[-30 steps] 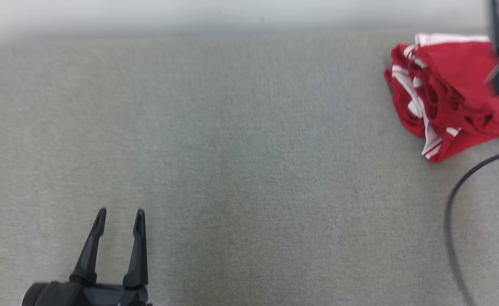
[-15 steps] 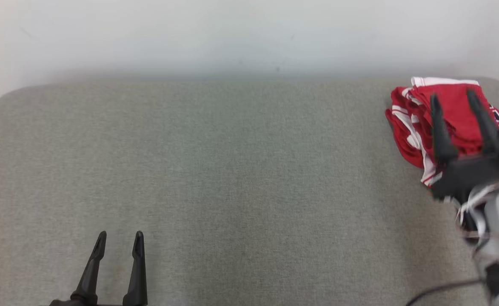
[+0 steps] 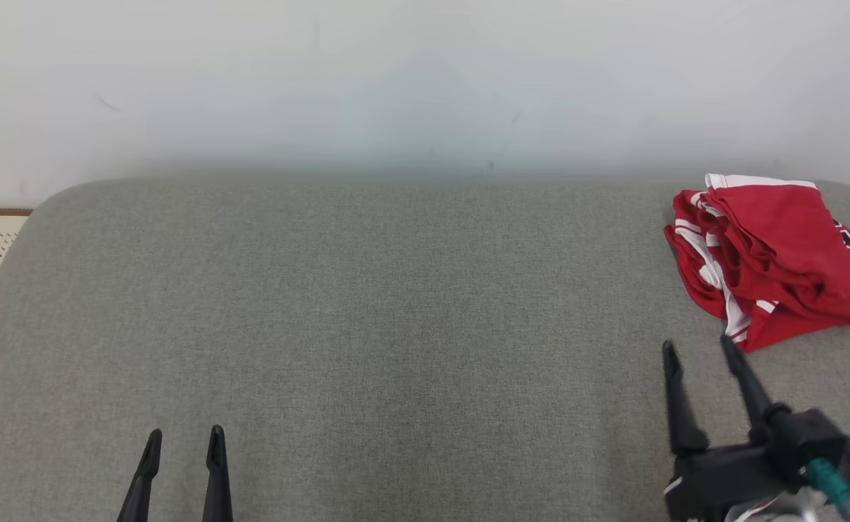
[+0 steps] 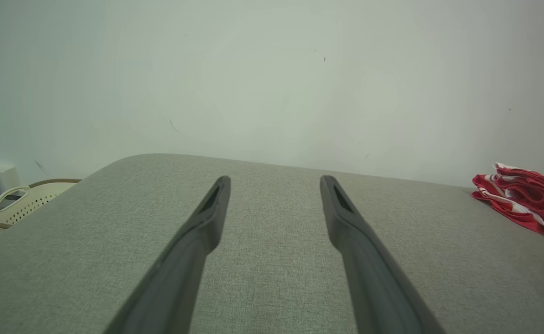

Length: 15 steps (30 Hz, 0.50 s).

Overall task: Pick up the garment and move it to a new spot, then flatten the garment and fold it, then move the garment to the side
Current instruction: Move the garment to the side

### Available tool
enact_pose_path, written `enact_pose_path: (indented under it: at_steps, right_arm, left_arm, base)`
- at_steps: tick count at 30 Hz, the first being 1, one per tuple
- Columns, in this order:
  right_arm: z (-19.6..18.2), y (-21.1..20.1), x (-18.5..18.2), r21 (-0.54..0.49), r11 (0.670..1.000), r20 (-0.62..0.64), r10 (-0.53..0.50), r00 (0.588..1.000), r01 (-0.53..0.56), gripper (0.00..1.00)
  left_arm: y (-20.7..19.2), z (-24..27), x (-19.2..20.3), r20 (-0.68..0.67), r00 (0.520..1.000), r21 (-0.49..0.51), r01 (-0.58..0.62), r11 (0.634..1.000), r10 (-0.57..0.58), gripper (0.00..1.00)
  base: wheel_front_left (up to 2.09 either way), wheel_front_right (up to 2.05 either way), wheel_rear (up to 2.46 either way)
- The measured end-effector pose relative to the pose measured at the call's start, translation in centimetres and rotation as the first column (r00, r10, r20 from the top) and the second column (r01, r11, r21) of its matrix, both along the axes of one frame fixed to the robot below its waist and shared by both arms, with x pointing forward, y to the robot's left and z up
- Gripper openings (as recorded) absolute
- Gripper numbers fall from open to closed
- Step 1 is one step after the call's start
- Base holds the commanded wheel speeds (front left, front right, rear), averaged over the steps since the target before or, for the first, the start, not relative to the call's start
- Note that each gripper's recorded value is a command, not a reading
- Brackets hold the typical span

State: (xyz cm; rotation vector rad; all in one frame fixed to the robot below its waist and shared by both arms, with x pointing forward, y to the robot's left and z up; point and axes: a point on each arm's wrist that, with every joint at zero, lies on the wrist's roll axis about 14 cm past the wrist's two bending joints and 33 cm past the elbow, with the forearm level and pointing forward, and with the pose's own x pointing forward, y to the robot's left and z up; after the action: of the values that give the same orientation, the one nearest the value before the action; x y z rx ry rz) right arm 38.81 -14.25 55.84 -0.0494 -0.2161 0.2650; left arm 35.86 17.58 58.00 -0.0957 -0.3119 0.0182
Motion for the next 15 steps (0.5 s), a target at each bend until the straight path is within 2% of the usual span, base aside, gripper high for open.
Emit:
enact_pose_path:
  at_steps: [9, 15]
  right_arm:
    - [-2.6, 2.2, -3.0, 0.016, 1.000, -0.066, 0.008, 0.998, -0.007, 1.00]
    - [-3.2, 2.2, -3.4, 0.004, 1.000, -0.081, -0.006, 0.997, 0.007, 1.00]
  left_arm:
    - [1.0, -1.0, -0.9, -0.033, 0.998, 0.006, -0.044, 0.999, 0.044, 1.00]
    - [0.7, -2.2, -1.3, -0.069, 0.997, 0.037, -0.027, 0.999, 0.030, 1.00]
  base:
    - [0.00, 0.00, 0.00]
    - [0.00, 0.00, 0.00]
